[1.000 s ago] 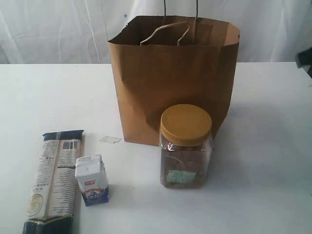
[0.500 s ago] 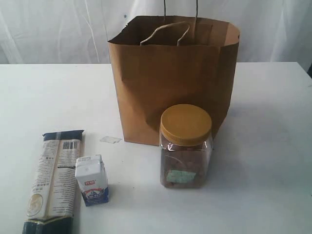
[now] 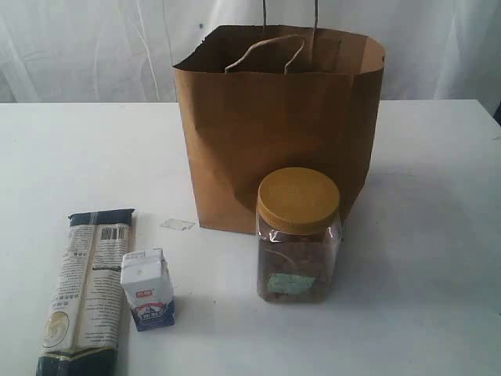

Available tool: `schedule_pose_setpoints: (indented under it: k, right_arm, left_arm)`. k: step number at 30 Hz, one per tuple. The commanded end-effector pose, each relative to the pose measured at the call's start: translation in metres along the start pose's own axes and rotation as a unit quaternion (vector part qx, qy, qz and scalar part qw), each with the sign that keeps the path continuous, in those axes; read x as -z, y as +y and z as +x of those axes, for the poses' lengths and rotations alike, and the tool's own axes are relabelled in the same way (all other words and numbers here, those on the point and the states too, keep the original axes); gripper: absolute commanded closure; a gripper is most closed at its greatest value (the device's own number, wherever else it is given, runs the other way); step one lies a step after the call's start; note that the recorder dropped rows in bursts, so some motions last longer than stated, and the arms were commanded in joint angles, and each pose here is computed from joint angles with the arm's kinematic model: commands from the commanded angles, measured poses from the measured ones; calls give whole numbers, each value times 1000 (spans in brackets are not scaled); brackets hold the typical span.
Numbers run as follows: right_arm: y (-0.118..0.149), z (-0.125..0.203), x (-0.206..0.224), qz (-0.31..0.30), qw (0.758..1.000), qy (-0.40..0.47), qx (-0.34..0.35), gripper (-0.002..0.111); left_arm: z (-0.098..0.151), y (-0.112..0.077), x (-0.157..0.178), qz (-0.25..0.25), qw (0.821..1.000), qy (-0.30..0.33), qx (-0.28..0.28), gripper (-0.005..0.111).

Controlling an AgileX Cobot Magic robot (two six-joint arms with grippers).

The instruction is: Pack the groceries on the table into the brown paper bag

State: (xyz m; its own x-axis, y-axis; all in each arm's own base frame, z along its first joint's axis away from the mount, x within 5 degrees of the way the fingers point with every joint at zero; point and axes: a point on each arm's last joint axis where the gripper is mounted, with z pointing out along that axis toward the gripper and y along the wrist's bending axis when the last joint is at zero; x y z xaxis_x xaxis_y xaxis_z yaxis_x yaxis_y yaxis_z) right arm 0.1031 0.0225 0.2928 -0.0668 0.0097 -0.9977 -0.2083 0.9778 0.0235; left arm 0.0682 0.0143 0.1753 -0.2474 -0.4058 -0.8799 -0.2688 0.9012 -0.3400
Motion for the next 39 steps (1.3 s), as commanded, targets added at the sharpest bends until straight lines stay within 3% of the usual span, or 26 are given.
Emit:
schedule_pose_setpoints:
  k: [1,10,28,33,36,39]
  right_arm:
    - [10,0,1,-48,998,-9,28,108]
    - [20,-3,3,-97,994,-24,46,108]
    - [18,1,3,-85,995,-6,59,108]
    - [-5,3,24,27,997,-31,66,108]
    - [-9,0,38,61,989,-76,112,108]
    - [-11,1,51,80,987,-86,113,108]
  left_arm:
    - [1,1,0,-2,1000,-1,-6,107]
    - [1,1,0,-2,1000,-1,-6,107]
    - [1,1,0,-2,1000,-1,-6,107]
    - [2,1,0,-3,1000,0,-7,107]
    - [1,1,0,-1,1000,0,-7,107]
    - [1,1,0,-1,1000,0,-7,107]
